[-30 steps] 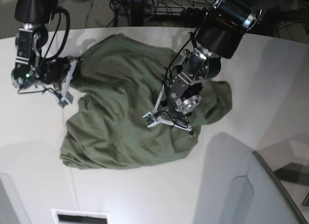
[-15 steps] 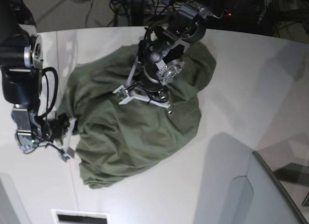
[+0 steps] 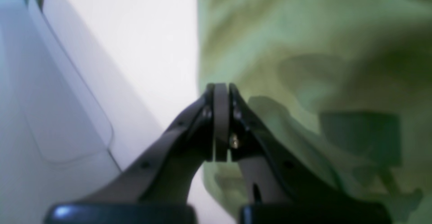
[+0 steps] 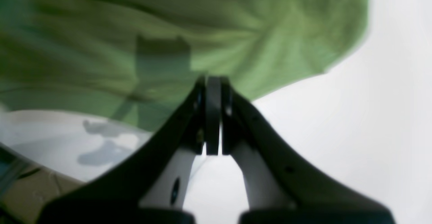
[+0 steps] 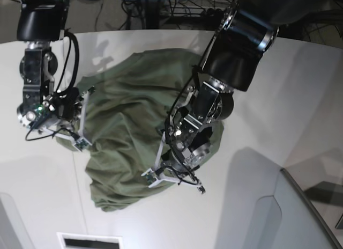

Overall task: Layout the t-shirt on the table in an organized manner, then fold the t-shirt properly
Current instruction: 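Drag the held shirt toward the robot with both grippers, then release the shirt and raise both grippers away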

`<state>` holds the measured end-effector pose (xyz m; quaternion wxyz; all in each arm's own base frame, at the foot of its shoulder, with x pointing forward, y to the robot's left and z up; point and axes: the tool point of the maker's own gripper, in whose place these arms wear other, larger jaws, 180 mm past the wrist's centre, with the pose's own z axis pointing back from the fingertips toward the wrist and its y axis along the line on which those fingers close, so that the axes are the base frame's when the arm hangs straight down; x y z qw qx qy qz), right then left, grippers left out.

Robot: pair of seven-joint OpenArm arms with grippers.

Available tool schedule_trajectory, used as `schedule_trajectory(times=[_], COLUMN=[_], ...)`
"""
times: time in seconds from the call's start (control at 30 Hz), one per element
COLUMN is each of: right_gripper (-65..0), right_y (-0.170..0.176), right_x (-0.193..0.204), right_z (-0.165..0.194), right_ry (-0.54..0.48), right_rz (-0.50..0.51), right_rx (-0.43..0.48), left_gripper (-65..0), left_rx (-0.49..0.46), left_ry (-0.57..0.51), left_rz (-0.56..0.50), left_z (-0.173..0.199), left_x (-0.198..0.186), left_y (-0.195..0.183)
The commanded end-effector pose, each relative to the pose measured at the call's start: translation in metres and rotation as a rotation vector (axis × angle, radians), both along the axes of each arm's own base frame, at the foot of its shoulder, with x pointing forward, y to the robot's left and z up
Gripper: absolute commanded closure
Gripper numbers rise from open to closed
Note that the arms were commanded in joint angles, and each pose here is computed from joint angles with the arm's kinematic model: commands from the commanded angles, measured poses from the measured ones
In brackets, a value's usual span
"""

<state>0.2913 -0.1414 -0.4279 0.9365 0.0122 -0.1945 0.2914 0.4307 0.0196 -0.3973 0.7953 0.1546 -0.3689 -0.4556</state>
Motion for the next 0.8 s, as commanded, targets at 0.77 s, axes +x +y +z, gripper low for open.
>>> schedule_trajectory(times=[0.77], right_gripper=[0.0], right_y=[-0.066], right_x=[-0.025], right_z=[-0.077], right_ry=[0.179], right_rz=[-0.156], right_rx=[0.073], left_gripper=[0.0], left_rx=[0.074], left_ry=[0.150], left_rz=[0.034], left_z=[-0.065], left_x=[-0.080], left_y=[0.034])
